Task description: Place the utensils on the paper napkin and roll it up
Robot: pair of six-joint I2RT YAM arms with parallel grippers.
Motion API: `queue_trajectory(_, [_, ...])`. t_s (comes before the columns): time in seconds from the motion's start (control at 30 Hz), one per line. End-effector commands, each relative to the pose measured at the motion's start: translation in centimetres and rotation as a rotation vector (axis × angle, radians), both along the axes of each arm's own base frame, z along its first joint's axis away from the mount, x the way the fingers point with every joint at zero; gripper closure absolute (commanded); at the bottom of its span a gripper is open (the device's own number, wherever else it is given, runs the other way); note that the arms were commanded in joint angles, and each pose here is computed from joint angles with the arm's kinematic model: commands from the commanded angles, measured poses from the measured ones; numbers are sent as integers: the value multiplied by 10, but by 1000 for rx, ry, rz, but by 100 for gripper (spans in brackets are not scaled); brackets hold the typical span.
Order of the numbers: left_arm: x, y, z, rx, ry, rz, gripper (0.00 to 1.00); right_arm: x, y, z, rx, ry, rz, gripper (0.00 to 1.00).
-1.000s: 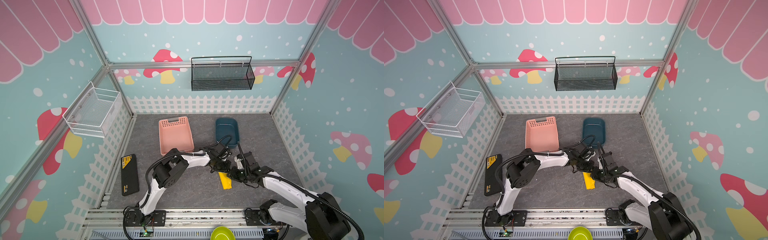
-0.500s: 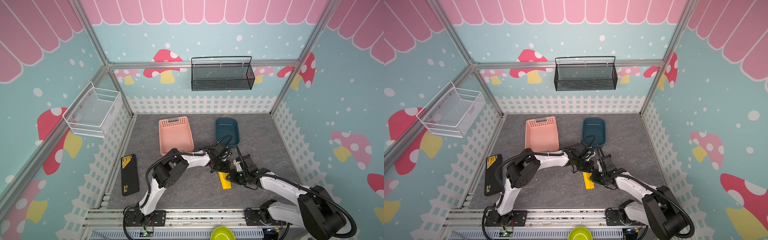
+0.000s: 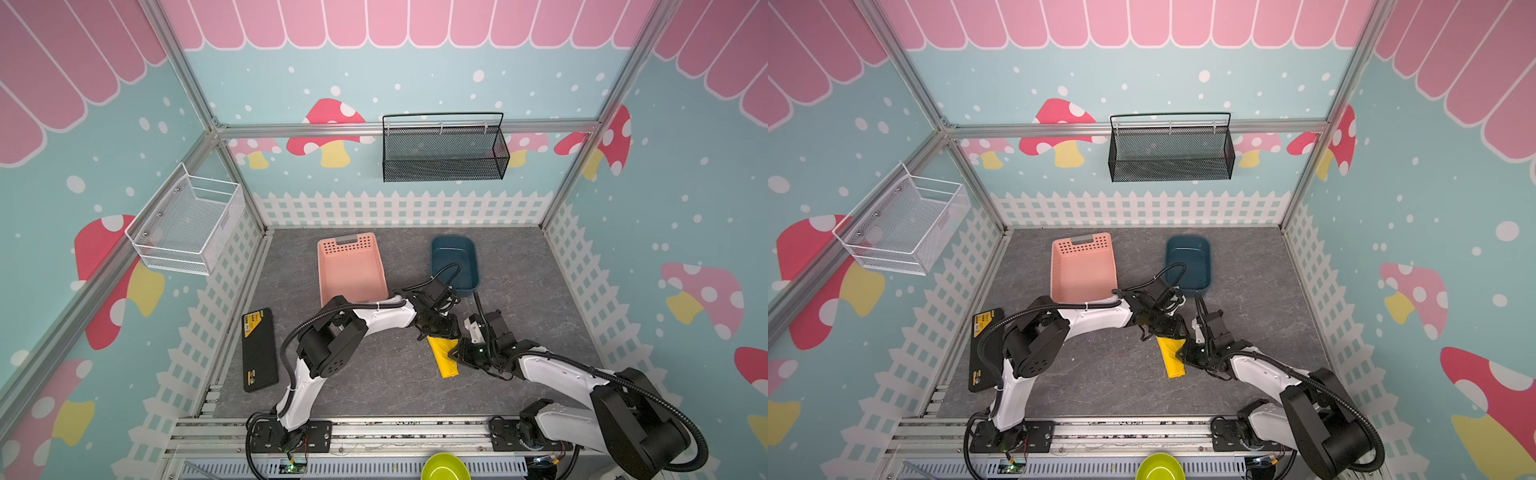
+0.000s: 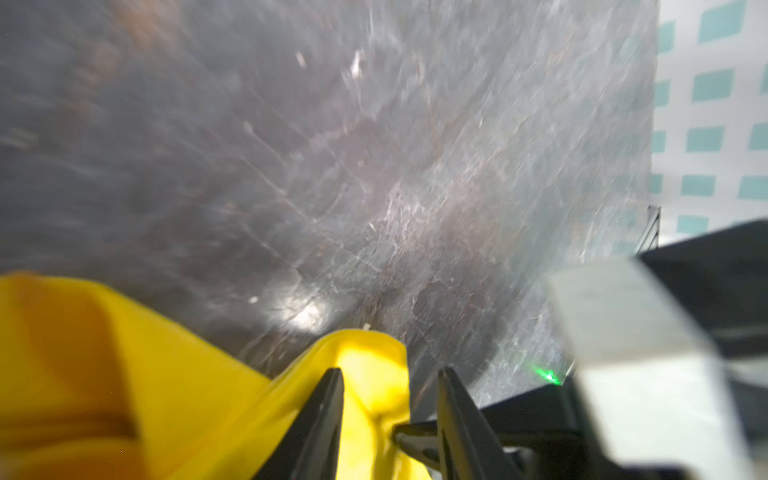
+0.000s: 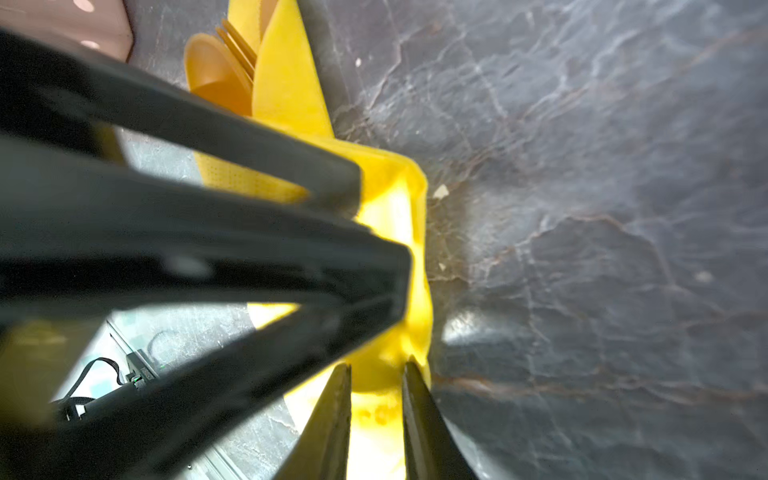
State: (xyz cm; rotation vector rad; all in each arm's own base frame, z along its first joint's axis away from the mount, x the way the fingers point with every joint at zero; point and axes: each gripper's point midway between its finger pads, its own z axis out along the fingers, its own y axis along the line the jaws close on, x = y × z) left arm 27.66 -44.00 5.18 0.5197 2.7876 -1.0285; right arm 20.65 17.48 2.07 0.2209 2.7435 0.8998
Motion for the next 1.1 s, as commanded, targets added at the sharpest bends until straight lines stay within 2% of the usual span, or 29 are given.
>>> queue_trajectory(0.0, [18,3,56,-65,-94,34,57,-29,-15,-30,-57,139,-33,78])
queue_trajectory(0.1, [21,20,67,-38,-120,74,56,-30,-14,-30,-42,143,-49,79])
queue_trajectory(0.27, [12,56,57,43,-109,137,57,-30,-12,-29,-32,145,-64,80])
queue_trajectory(0.4, [-6,69,39,69,-55,140,64,-31,-9,-29,-25,148,-68,83])
queue_trajectory(0.7, [-23,64,0,49,43,123,85,-34,-2,-27,-11,152,-69,90])
queue_trajectory(1.07, [-27,66,-22,78,76,108,90,-34,0,-27,-12,152,-63,92])
